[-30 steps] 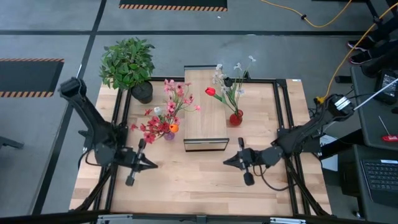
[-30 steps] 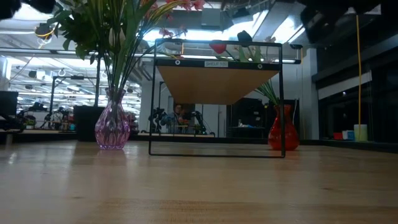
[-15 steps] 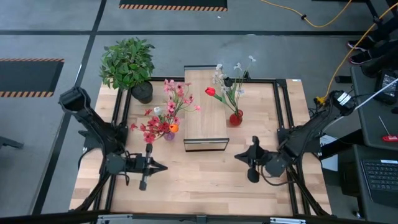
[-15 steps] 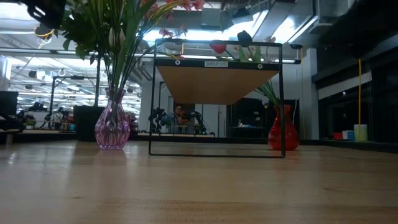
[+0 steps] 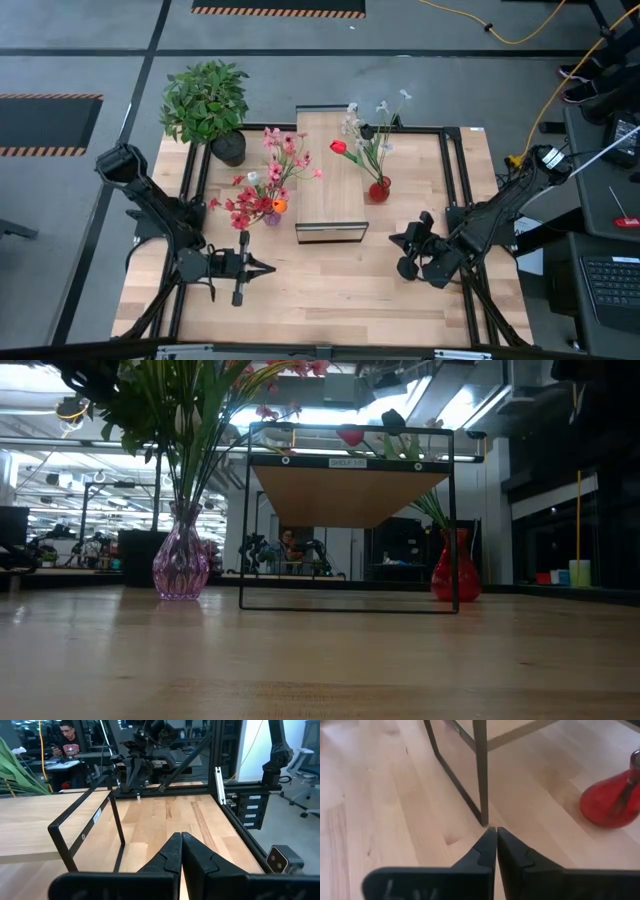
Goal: Pick and place flowers into a vace then onto a shelf
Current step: Put the red vase on the shelf
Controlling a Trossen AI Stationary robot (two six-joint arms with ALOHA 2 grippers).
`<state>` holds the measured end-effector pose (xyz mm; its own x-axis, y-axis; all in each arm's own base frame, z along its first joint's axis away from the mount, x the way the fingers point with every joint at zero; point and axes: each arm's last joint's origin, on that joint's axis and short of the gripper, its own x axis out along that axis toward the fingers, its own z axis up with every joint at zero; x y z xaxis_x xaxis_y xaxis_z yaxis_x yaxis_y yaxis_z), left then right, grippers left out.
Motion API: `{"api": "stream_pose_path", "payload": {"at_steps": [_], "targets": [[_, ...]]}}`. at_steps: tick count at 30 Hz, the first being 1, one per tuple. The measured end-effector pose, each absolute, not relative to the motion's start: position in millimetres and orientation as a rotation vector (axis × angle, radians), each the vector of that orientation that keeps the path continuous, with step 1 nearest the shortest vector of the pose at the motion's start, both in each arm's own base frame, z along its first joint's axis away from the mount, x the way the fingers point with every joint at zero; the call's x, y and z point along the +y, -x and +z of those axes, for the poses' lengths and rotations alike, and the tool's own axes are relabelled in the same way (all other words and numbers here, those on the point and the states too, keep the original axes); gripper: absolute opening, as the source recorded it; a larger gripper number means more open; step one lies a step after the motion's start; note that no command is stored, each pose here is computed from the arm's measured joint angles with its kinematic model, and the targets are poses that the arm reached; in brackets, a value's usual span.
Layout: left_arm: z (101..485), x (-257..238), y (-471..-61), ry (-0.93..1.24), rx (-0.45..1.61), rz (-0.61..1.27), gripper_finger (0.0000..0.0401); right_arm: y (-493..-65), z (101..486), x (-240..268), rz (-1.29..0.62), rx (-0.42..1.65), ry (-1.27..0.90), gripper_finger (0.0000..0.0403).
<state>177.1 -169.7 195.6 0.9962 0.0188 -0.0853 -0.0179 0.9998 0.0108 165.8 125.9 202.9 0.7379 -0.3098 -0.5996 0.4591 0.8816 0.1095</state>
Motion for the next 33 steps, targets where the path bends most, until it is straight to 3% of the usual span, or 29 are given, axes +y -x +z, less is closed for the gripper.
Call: {"api": "stream_pose_path", "payload": {"at_steps": [9,25,33], "targets": [[195.6,-169.7,-177.1,-0.01,0.086,0.019,0.0005,-159.7,183.5,117.4,-0.489,0.546,-0.171,0.0051],[195.6,-169.7,-177.1,0.013,0.085,0.021,0.0006,-169.4,179.7,100.8,-0.578,0.52,-0.143,0.0257],[195.6,-169.7,-177.1,0.017,0.085,0.021,0.0006,-166.2,165.7,88.2,-0.674,0.45,-0.085,0.0289]]}}
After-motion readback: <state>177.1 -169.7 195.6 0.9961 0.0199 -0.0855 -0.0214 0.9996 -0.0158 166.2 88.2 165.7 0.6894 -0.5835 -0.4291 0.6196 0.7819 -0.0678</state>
